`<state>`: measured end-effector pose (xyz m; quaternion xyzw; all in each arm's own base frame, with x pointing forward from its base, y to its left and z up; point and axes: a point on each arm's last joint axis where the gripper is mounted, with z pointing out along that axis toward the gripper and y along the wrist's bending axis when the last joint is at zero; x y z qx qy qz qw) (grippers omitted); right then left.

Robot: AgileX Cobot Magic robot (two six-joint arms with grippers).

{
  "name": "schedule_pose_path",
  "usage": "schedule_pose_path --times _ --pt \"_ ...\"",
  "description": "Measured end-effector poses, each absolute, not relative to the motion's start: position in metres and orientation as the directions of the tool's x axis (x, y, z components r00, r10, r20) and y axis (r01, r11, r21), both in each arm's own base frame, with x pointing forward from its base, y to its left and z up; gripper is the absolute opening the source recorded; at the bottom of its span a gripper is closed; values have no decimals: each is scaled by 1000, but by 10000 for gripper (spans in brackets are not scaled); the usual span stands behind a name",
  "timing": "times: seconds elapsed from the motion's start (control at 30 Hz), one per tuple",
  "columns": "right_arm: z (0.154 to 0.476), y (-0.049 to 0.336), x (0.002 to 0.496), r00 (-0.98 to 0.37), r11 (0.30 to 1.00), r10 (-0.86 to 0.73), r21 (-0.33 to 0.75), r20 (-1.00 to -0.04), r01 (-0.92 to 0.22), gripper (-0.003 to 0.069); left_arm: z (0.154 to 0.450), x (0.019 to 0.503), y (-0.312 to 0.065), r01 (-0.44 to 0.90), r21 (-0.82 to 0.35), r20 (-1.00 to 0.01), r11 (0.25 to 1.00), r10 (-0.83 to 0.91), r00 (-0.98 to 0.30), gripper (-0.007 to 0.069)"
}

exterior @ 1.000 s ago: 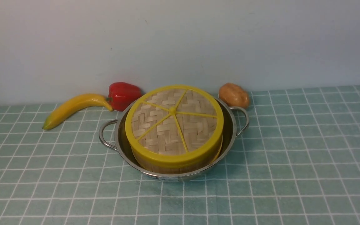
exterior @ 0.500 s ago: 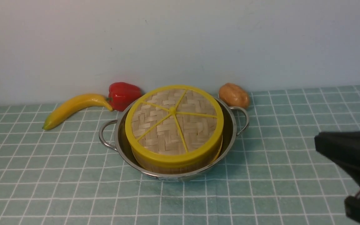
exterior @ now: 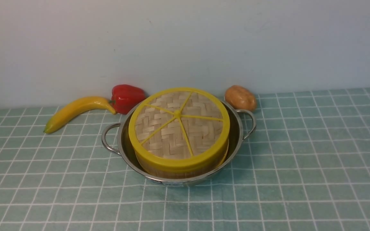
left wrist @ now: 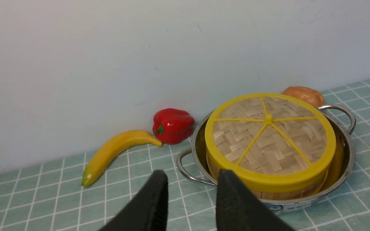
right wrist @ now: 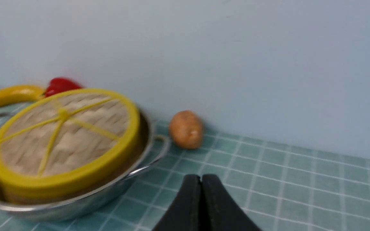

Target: Place the steamer in the pot on the blue tablecloth, and put the lid on the steamer.

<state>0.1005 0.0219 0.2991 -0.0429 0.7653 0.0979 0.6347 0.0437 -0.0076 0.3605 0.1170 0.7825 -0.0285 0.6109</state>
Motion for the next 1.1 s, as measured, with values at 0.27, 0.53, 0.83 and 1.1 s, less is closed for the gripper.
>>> schedule_pose_path --times 0.27,0.53,0.83,1.1 --pt "248 -5 65 -98 990 130 123 -987 75 7 361 44 -8 218 98 -963 971 148 -226 231" --pt "196 -6 55 -109 986 137 125 -985 107 18 361 44 -8 218 98 -963 971 148 -226 243" --pt "191 -6 56 -125 986 142 129 -982 108 38 361 44 -8 218 98 -963 971 148 -226 243" --pt "191 -6 56 -126 986 142 129 -982 108 52 361 44 -8 218 98 -963 971 148 -226 243"
